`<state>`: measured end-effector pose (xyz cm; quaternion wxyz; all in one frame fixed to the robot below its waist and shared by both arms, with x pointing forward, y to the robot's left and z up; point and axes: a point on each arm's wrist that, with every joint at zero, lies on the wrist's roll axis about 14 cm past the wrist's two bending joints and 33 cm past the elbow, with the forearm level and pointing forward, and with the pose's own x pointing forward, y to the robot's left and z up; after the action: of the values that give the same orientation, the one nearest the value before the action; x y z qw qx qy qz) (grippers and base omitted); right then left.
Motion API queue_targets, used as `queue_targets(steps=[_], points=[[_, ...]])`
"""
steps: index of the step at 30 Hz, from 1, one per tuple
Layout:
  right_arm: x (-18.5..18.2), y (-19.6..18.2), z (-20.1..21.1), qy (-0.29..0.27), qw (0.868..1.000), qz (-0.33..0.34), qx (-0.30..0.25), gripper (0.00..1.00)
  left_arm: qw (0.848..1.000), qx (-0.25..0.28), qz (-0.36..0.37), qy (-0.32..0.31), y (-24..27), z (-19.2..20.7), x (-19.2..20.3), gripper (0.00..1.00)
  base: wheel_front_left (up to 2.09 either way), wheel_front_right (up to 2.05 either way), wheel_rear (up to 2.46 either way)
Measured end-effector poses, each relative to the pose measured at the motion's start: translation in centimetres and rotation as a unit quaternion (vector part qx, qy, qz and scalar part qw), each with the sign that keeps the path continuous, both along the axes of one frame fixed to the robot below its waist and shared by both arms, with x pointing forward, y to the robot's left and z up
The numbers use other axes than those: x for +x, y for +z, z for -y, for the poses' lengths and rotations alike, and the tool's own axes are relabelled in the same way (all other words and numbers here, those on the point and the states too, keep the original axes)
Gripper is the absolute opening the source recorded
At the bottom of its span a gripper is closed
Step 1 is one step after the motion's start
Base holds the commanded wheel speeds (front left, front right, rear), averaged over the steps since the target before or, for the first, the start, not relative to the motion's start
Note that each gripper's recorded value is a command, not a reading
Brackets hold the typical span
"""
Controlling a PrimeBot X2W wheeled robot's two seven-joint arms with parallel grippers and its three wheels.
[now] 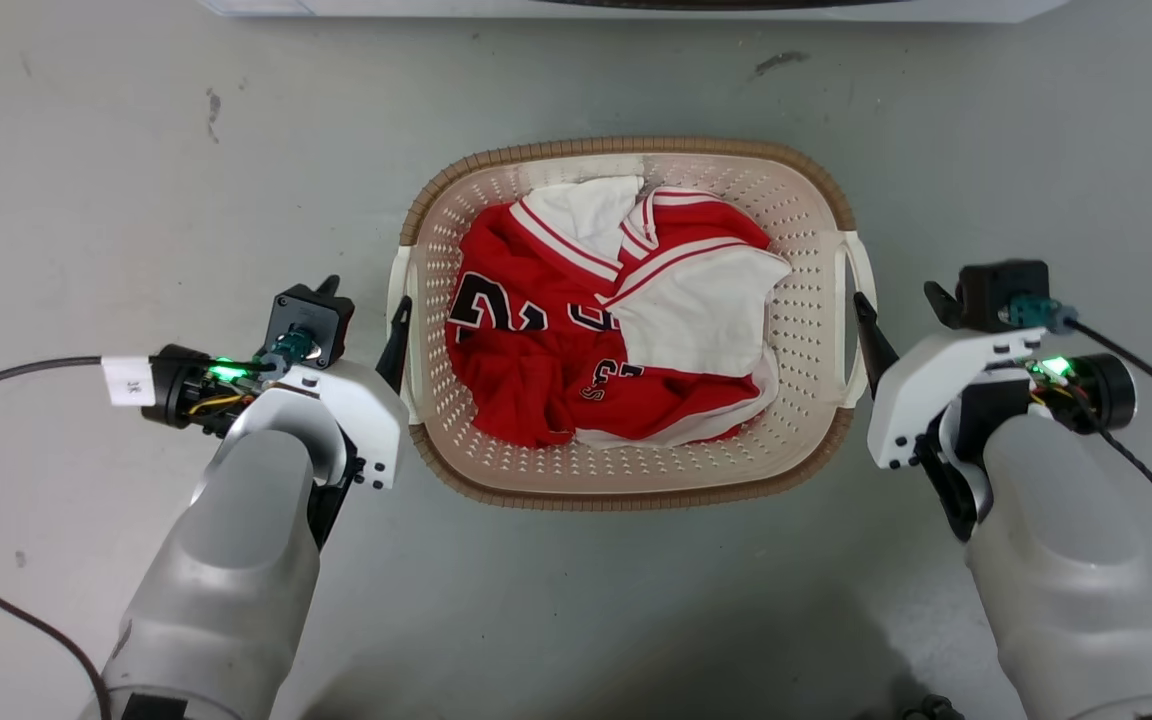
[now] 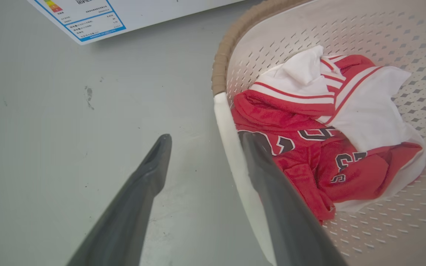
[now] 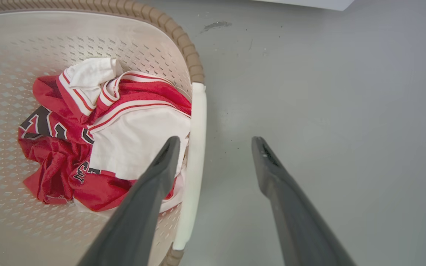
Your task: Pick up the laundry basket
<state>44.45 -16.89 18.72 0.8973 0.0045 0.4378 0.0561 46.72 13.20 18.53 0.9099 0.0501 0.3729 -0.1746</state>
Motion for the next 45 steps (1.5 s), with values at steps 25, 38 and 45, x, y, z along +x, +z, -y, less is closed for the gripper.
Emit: queue_targets(steps=[25,38,45], points=[[-0.9,-5.7,-1.6,0.038,0.987,-0.153,-0.005,1.00,0.982,0.008,-0.180,-0.054,-5.4,1.8,-2.2,1.00,0.00,0.00,0.00],[-0.9,-7.1,-1.6,0.047,0.983,-0.175,-0.012,0.00,0.974,-0.014,-0.216,-0.071,-6.4,2.5,-3.4,0.00,0.00,0.00,0.00],[-0.8,-6.9,-2.4,0.046,0.983,-0.175,-0.003,0.00,0.974,-0.019,-0.215,-0.071,-6.0,2.5,-3.3,0.00,0.00,0.00,0.00]])
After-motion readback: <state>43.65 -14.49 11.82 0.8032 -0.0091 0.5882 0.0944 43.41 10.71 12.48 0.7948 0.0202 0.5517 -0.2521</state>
